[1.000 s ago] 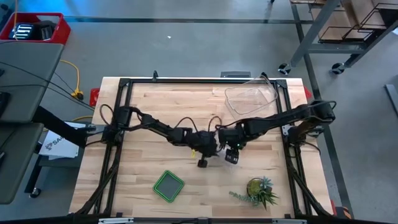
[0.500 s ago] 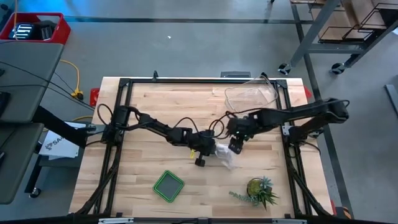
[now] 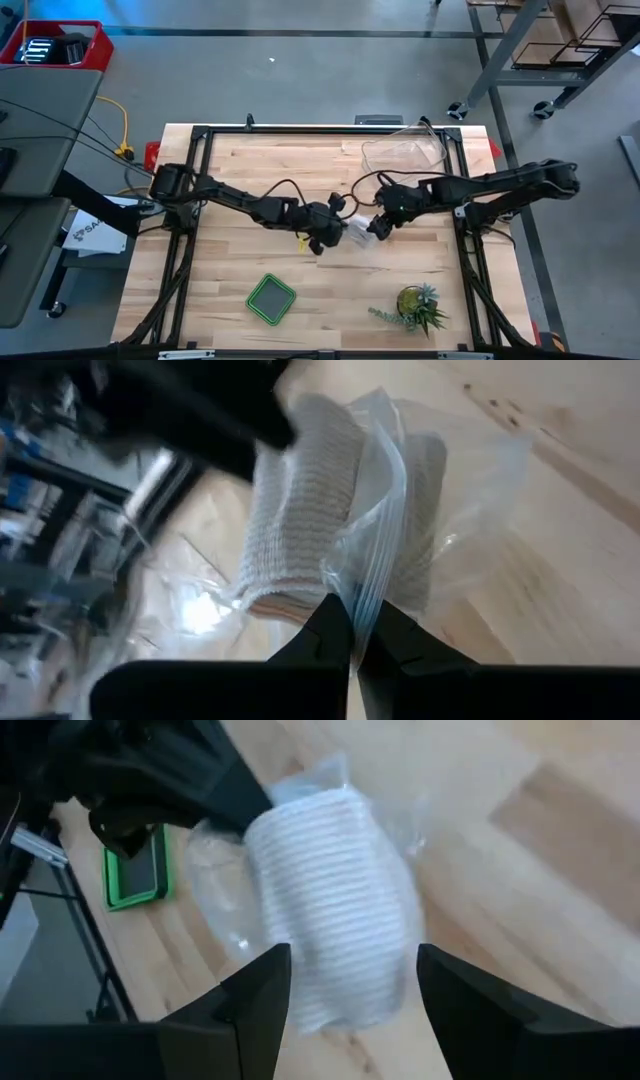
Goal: Roll bandage
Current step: Put the rolled white bandage into the transparent zip bag
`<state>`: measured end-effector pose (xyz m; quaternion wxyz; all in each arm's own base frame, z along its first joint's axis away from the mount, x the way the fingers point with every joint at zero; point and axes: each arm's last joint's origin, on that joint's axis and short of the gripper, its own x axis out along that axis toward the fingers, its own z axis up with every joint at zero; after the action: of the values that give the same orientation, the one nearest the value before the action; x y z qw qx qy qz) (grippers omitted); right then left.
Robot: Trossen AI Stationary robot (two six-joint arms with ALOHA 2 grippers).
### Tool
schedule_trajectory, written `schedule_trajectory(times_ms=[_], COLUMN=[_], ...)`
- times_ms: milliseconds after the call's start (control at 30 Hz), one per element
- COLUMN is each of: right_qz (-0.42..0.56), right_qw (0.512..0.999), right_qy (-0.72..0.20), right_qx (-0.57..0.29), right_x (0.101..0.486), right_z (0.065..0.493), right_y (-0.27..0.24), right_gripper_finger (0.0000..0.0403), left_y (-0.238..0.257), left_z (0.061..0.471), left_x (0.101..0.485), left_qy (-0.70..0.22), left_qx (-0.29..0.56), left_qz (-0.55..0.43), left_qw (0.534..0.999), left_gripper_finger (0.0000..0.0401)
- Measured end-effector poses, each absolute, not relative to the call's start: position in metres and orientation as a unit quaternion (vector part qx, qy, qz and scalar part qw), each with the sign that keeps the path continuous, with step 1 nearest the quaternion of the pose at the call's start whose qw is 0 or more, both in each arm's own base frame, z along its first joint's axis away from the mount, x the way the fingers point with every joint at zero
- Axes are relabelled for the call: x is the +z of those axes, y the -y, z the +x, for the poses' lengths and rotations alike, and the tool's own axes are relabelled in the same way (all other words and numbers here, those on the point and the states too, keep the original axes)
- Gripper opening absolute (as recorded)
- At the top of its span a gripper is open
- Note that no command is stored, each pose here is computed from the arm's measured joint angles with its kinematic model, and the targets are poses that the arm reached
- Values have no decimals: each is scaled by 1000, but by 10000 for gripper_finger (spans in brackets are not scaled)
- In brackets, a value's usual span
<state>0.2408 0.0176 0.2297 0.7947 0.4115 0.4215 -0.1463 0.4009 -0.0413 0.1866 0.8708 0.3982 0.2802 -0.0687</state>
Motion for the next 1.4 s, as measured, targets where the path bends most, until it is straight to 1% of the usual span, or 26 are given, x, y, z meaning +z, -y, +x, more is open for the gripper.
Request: schedule_trajectory(times_ms=[167, 267, 433, 567, 733, 867, 1067, 1167, 1233, 1300, 1400], right_qz=[364, 362, 387, 391, 378, 353, 337, 315, 298, 288, 291], right_qw=[836, 856, 854, 871, 881, 895, 900, 904, 909, 917, 924], right_qy=[-390, -353, -343, -296, -284, -274, -275, -290, -291, -274, -246], right_qx=[-129, -103, -63, -2, -13, 0, 14, 15, -4, -25, -32], right_x=[245, 260, 268, 279, 279, 281, 282, 283, 286, 293, 304], right_z=[240, 236, 233, 242, 243, 244, 244, 236, 227, 217, 206], right_y=[-6, 2, 3, -9, -16, -17, -18, -19, -16, -11, -6], right_gripper_finger=[209, 209, 209, 209, 209, 209, 209, 209, 209, 209, 209], left_y=[52, 58, 69, 73, 76, 80, 84, 82, 81, 83, 82], left_z=[392, 386, 378, 375, 372, 373, 374, 374, 373, 371, 370], left_x=[204, 214, 237, 258, 277, 288, 293, 294, 295, 297, 301], left_qy=[-272, -266, -237, -209, -193, -187, -178, -190, -198, -196, -191], left_qx=[-82, -75, -64, -53, -36, -18, -10, 14, 31, 38, 40], left_qz=[434, 460, 529, 534, 560, 563, 556, 557, 558, 551, 546], left_qw=[855, 844, 812, 818, 805, 805, 812, 809, 805, 810, 815], left_gripper_finger=[0, 0, 0, 0, 0, 0, 0, 0, 0, 0, 0])
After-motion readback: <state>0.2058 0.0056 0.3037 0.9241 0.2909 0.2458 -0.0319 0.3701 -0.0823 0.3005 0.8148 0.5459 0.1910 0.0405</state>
